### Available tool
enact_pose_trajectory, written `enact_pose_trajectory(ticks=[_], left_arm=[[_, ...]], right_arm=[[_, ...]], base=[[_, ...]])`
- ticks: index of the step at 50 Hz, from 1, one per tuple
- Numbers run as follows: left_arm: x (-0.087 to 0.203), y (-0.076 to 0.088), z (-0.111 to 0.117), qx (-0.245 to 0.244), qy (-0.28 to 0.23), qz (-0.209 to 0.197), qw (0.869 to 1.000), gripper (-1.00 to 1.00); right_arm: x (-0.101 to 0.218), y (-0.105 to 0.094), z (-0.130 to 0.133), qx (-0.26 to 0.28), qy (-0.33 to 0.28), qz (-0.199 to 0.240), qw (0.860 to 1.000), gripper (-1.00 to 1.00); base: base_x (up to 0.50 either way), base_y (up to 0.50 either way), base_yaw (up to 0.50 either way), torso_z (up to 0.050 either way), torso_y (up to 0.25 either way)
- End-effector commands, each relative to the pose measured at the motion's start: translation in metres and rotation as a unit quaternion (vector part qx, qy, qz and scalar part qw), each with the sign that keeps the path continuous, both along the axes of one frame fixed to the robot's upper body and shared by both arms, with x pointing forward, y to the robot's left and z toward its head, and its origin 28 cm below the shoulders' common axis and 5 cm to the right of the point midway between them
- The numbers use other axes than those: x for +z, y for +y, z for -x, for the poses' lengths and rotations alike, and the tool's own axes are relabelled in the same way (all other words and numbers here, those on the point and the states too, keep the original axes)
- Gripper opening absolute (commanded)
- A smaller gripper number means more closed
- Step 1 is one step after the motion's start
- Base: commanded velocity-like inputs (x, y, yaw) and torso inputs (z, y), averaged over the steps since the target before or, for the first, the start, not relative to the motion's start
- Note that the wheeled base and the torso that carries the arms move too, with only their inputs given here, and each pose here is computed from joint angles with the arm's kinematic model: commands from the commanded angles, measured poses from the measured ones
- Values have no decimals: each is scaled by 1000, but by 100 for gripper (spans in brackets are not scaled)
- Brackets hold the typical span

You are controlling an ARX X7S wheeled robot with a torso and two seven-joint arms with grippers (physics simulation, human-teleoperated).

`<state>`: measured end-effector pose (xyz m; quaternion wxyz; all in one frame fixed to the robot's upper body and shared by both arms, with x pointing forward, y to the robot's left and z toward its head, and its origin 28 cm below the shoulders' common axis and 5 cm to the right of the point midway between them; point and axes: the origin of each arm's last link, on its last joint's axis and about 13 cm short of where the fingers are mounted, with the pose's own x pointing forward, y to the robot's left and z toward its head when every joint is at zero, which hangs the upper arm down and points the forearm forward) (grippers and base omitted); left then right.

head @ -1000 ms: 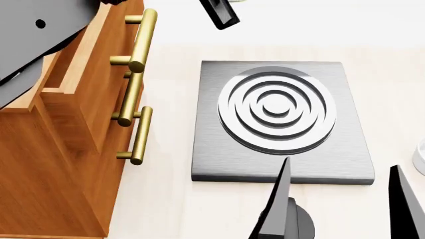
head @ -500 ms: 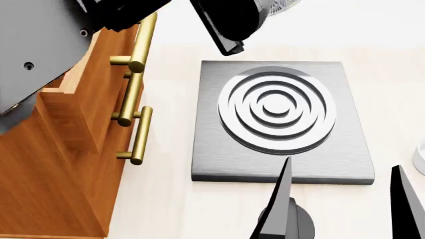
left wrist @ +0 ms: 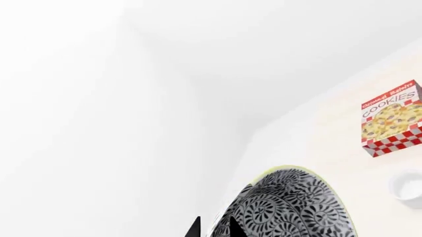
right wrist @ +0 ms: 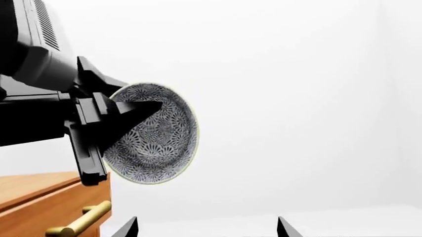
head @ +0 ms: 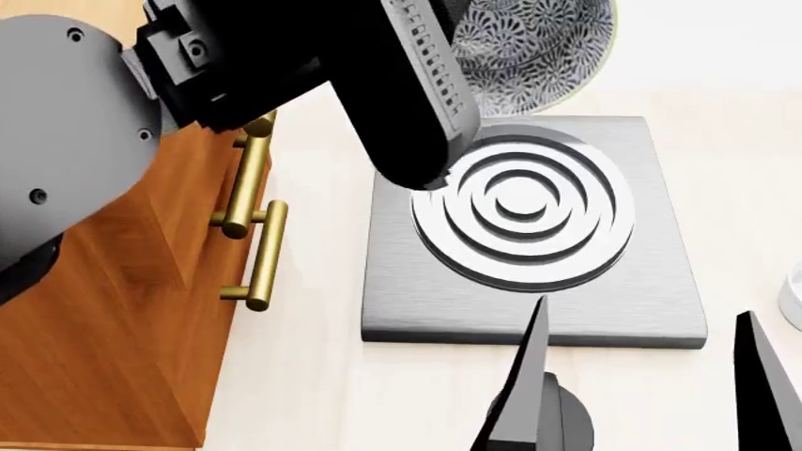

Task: Pick the akita bowl on the wooden cabinet and place it on the plate.

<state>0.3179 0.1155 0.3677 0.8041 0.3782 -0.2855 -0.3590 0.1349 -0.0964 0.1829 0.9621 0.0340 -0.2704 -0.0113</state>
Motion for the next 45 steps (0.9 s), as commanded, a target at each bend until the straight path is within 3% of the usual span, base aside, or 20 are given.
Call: enact_pose_trajectory(ticks=[1, 9, 28, 45], left_arm=[[-2, 7, 4, -19, 14, 7, 1000, -100], [-10, 0, 12, -41, 12, -5, 999, -100], [-27, 6, 22, -56, 23, -15, 998, -100], [-25, 22, 39, -52, 20, -10, 998, -100]], right_arm=[[-2, 1, -1, 6, 7, 5, 1000, 100], [-2, 4, -2, 12, 17, 6, 1000, 100], [-6, 8, -3, 25, 29, 23, 999, 100], [-7, 8, -5, 22, 31, 23, 999, 100]], base=[[0, 0, 0, 0, 0], [0, 0, 0, 0, 0], [0, 0, 0, 0, 1], [0, 0, 0, 0, 1]])
